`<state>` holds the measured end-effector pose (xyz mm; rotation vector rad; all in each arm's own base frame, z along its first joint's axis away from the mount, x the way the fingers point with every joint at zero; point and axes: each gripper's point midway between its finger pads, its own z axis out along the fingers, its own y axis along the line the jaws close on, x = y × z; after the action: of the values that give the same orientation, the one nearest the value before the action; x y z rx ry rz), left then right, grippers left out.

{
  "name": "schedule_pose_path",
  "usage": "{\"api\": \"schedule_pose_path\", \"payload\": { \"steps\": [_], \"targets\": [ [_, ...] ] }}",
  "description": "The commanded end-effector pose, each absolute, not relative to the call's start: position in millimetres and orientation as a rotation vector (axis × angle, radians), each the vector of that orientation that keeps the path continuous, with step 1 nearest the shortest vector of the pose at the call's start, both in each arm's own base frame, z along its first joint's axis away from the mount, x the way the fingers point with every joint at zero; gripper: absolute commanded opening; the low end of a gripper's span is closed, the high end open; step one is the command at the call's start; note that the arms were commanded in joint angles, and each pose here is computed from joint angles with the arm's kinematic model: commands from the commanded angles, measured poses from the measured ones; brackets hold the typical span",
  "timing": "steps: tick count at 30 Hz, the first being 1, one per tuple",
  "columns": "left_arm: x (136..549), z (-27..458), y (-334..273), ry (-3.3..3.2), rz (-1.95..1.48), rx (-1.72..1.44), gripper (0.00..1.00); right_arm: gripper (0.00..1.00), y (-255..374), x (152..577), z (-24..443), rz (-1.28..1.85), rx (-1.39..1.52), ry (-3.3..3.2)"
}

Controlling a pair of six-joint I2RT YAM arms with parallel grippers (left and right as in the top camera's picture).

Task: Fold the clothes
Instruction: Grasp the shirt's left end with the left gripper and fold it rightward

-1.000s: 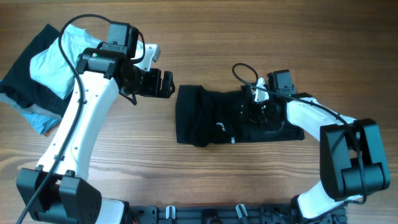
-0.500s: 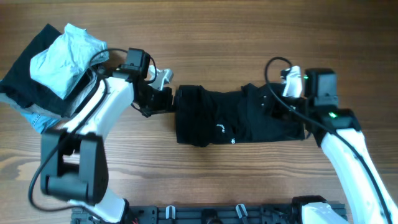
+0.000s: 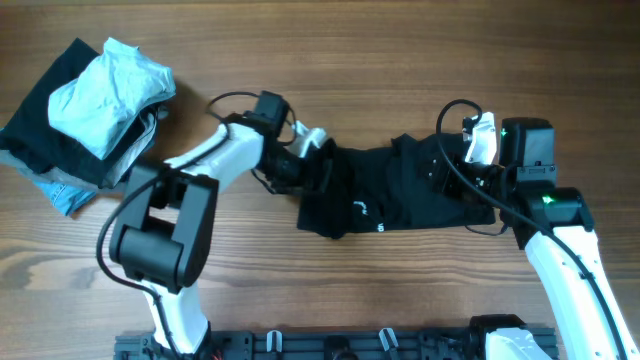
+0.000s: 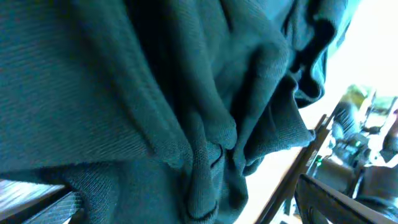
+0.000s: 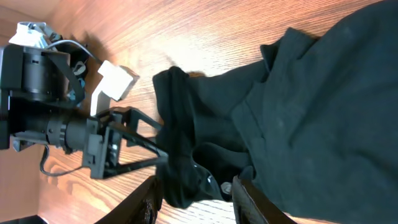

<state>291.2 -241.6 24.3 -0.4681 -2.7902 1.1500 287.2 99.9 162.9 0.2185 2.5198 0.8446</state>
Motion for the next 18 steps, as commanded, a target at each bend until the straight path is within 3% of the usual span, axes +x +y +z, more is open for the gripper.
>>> {"api": "schedule_pose_path", "payload": {
  "steps": [1, 6, 13, 16, 18],
  "targets": [
    [263.2, -24.0, -238.7, -2.772, 0.908, -0.533, 1.00, 0.41, 96.9, 290.6, 169.9, 0.825, 0.223, 2.499],
    [262.9, -25.4, -249.6, -2.784, 0.901, -0.478, 1.00, 0.40, 96.8, 290.7, 170.0, 0.824, 0.223, 2.499],
    [273.2, -35.5, -239.2, -2.837, 0.717, -0.004, 1.00, 0.41, 96.4, 290.9, 169.8, 0.821, 0.225, 2.499],
    [274.1, -36.2, -240.2, -2.835, 0.717, 0.024, 1.00, 0.40, 96.3, 290.9, 169.7, 0.820, 0.226, 2.499],
    [274.4, -41.4, -239.2, -2.839, 0.704, 0.025, 0.92, 0.40, 96.4, 290.9, 169.8, 0.821, 0.225, 2.499]
  ]
}}
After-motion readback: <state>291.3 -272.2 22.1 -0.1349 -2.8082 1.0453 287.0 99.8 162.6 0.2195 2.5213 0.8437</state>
